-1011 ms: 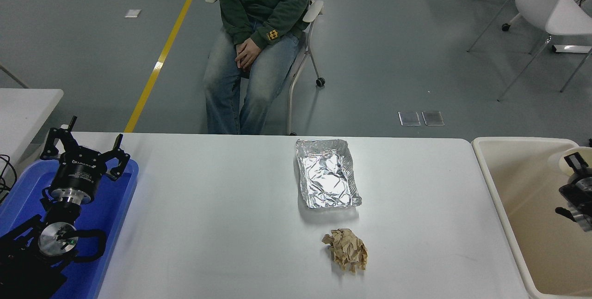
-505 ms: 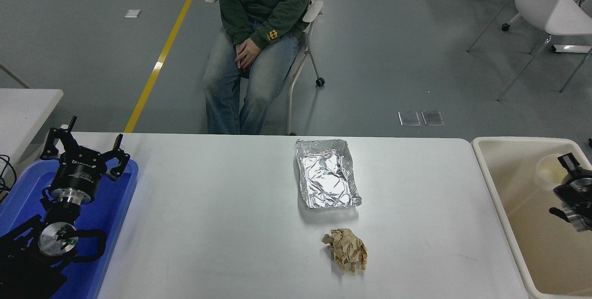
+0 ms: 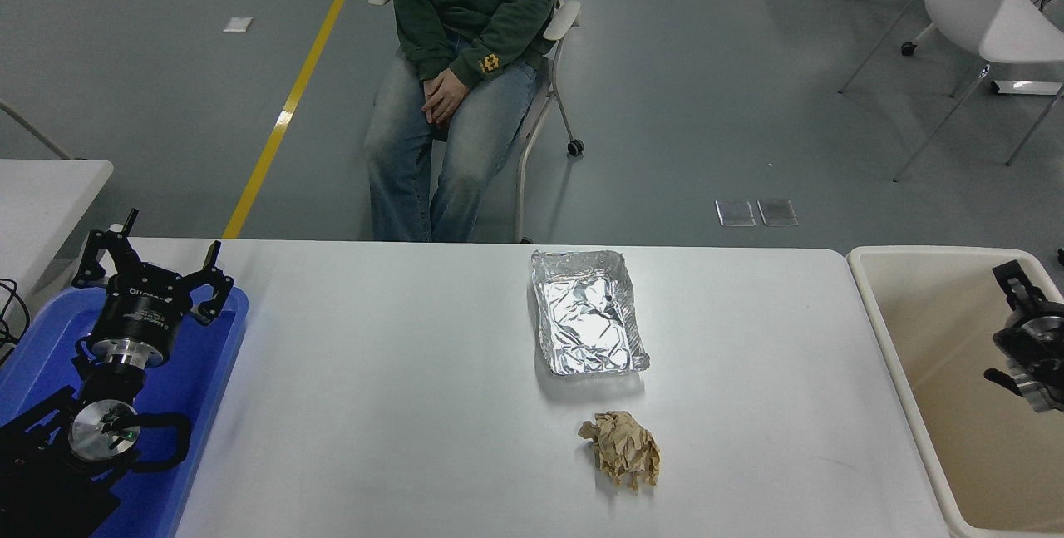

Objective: Clean the table surface

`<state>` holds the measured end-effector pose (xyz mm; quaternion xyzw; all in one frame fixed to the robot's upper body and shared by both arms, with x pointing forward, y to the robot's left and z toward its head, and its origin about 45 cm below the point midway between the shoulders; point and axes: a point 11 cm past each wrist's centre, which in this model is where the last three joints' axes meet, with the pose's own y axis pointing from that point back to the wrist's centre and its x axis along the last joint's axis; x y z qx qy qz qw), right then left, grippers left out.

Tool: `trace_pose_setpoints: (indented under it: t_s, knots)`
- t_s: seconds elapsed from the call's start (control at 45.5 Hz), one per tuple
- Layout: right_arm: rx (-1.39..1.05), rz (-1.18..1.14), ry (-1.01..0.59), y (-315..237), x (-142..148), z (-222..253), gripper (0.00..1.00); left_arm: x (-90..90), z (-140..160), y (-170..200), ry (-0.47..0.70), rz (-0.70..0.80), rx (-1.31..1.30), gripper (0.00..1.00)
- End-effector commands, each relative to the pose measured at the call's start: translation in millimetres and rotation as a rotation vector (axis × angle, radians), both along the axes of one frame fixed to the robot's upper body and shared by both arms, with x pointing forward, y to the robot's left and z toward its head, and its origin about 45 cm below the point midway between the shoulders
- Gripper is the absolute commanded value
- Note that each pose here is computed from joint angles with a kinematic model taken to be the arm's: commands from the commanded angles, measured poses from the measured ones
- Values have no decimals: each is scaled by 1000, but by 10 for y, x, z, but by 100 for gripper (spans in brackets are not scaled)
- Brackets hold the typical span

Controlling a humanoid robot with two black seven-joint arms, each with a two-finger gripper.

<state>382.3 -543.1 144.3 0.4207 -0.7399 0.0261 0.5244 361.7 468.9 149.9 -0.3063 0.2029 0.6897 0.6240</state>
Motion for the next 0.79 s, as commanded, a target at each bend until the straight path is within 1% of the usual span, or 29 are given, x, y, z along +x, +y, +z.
trace_pose_setpoints:
  t_s: [0.0, 0.308, 0.505, 0.615, 0.769]
  knots:
    - [1, 2, -5, 0, 17, 22, 100, 0, 0, 0, 0, 0, 0, 100]
    - [4, 7, -10, 15, 47, 47, 100, 0, 0, 0, 0, 0, 0, 100]
    - [25, 28, -22, 98, 125, 81, 100, 0, 0, 0, 0, 0, 0, 100]
    - [34, 24, -51, 85, 191, 193, 100, 0, 0, 0, 0, 0, 0, 100]
    - [113, 43, -108, 137, 298, 373, 100, 0, 0, 0, 0, 0, 0, 100]
